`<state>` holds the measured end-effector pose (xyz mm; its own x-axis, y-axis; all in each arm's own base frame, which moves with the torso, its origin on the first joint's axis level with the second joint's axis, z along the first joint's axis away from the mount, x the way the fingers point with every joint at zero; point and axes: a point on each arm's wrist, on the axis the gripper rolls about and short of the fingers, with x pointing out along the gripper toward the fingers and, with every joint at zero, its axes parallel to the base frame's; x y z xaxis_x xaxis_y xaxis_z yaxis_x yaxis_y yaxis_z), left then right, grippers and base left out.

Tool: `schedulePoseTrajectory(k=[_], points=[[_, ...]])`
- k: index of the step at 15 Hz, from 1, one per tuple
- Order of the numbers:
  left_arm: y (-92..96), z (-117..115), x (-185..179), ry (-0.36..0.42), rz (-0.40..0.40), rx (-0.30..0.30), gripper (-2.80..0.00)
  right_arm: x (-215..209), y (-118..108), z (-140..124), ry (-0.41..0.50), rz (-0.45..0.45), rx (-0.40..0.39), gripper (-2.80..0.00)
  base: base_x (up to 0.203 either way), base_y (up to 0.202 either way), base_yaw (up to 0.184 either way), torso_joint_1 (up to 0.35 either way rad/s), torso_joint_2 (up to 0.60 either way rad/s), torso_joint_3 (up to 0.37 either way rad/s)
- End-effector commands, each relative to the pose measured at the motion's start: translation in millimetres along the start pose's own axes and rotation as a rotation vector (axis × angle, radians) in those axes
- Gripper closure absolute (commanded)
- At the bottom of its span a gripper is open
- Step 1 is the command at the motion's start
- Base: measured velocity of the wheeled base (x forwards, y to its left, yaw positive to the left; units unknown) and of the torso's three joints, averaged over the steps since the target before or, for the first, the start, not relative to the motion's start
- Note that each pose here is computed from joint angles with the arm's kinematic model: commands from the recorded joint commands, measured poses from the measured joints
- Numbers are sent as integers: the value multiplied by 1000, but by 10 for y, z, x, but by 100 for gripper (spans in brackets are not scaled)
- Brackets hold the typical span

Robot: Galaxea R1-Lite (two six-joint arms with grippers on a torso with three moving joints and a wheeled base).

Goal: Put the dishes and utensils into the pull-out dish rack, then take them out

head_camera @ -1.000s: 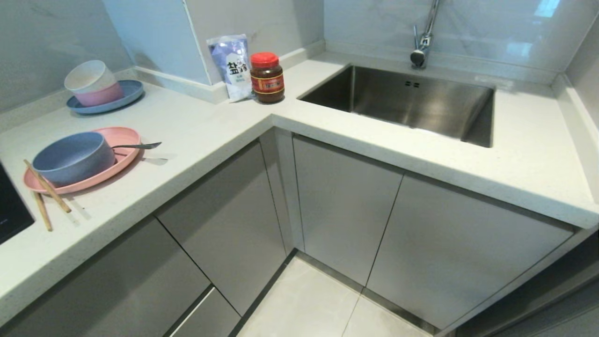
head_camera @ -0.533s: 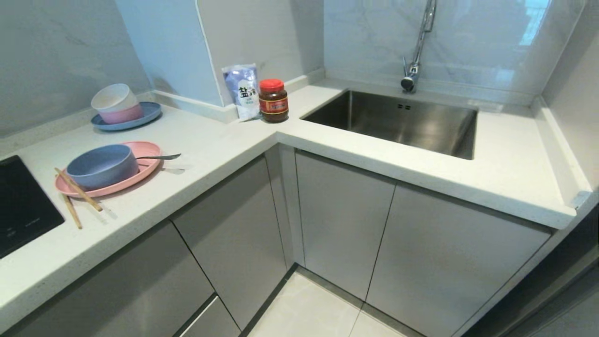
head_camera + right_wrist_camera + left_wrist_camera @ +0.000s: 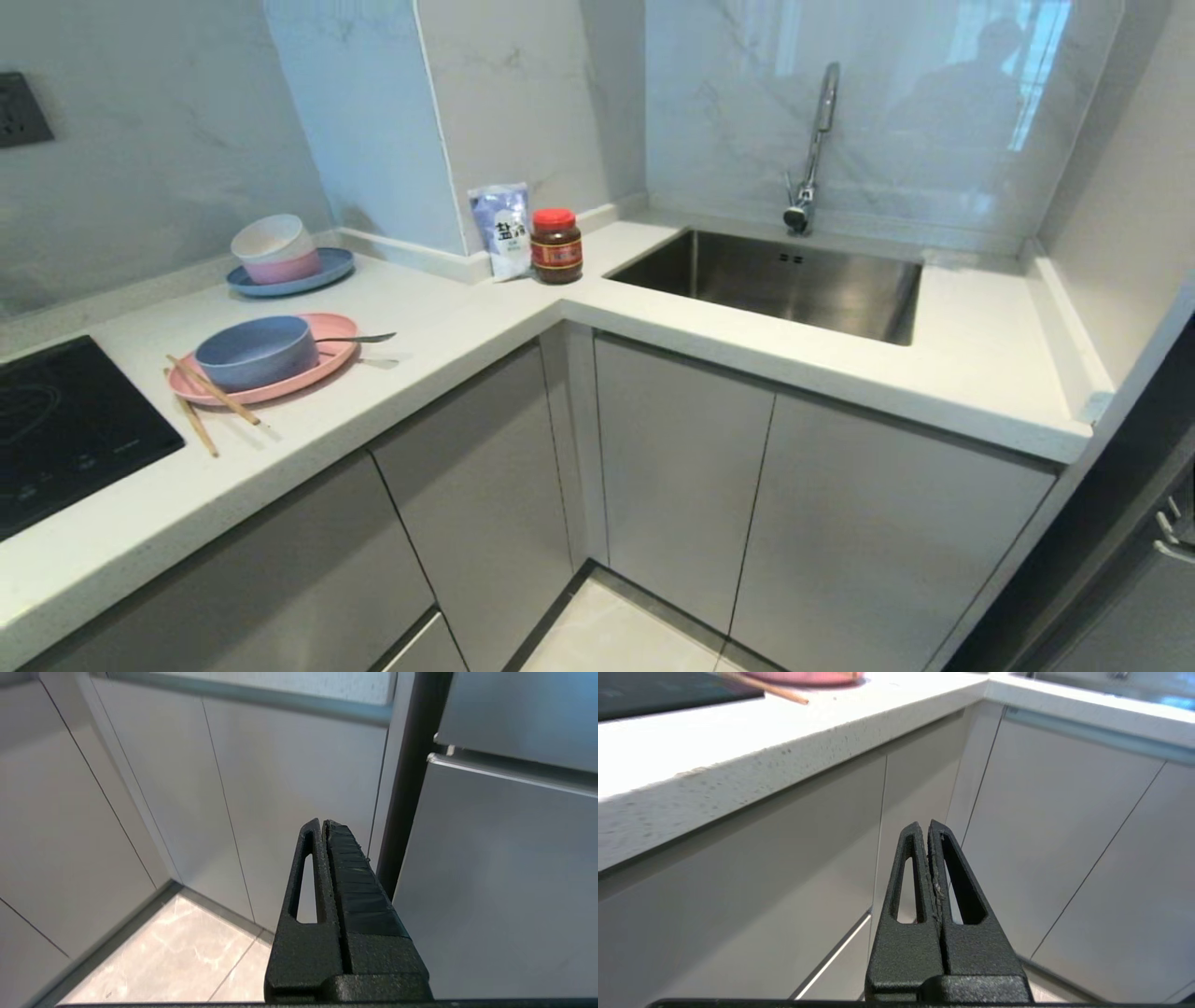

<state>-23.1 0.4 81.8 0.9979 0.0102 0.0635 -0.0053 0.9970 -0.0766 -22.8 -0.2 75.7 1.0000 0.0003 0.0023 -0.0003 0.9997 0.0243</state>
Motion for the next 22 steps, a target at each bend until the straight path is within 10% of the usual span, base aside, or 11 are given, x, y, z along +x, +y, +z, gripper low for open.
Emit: schedulePoseTrajectory(k=[1,22], points=[[5,-71,17,25,2,0,0,-2,0,-4,-4,0,0,0,0,0,0,0,0,205],[5,-73,17,27,3,-3,0,-1,0,-4,-2,0,0,0,0,0,0,2,1,84]])
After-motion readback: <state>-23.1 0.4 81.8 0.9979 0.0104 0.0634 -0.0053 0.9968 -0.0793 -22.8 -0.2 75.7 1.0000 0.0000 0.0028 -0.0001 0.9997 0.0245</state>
